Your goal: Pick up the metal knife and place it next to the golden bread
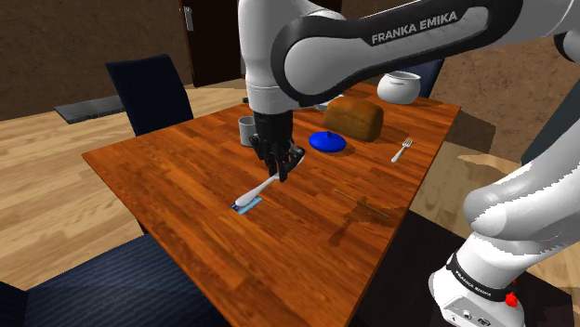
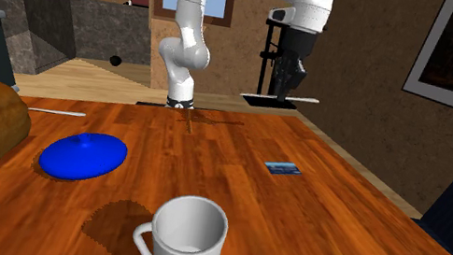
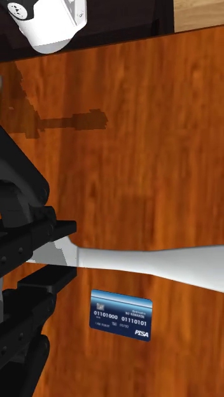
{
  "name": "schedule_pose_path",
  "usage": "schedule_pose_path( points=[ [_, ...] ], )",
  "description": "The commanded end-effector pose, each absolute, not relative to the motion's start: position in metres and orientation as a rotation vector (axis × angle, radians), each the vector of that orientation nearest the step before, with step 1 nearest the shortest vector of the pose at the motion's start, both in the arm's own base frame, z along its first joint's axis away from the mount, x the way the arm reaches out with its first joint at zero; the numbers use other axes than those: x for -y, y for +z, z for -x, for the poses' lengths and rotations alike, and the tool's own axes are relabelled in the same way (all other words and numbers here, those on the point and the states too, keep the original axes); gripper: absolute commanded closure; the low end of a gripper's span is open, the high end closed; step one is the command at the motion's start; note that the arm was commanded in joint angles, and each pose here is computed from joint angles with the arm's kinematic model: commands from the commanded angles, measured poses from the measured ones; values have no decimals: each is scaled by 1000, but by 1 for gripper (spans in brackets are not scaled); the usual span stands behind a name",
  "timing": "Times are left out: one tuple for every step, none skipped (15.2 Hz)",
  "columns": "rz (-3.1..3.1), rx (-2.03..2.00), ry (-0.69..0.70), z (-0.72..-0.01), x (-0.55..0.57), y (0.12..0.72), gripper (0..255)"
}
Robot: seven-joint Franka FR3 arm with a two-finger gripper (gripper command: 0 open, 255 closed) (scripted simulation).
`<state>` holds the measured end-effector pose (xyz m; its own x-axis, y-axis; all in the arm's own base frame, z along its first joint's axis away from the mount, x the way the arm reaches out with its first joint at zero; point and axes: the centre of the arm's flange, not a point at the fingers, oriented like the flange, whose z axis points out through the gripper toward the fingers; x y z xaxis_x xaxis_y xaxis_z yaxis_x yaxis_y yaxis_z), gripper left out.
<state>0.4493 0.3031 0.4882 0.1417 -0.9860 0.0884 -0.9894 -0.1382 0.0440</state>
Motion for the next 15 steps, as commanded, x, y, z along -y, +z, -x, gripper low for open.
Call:
schedule_pose_path(
  points=[
    [-2303,1999,58,-449,-303,500,255],
    [-2303,1999,58,-449,-303,505,255],
    [-2303,1999,58,-449,-303,510,255],
    [-2303,1999,58,-449,-303,515,255],
    [-2303,1999,58,-449,-303,521,255],
    [-2303,1999,58,-449,-303,526,255],
    [-2303,1999,58,-449,-303,531,255],
    [-2303,1999,58,-449,-303,537,255],
    [-2303,1999,58,-449,-303,542,255],
    [-2303,1999,58,-449,-303,547,255],
    [-2303,1999,58,-449,-303,552,255],
    [-2303,1999,58,-449,-303,558,255],
    [-2303,1999,58,-449,-303,560,255],
    [-2303,1999,58,-449,-289,560,255],
    [-2303,1999,58,-448,-276,560,255]
  ],
)
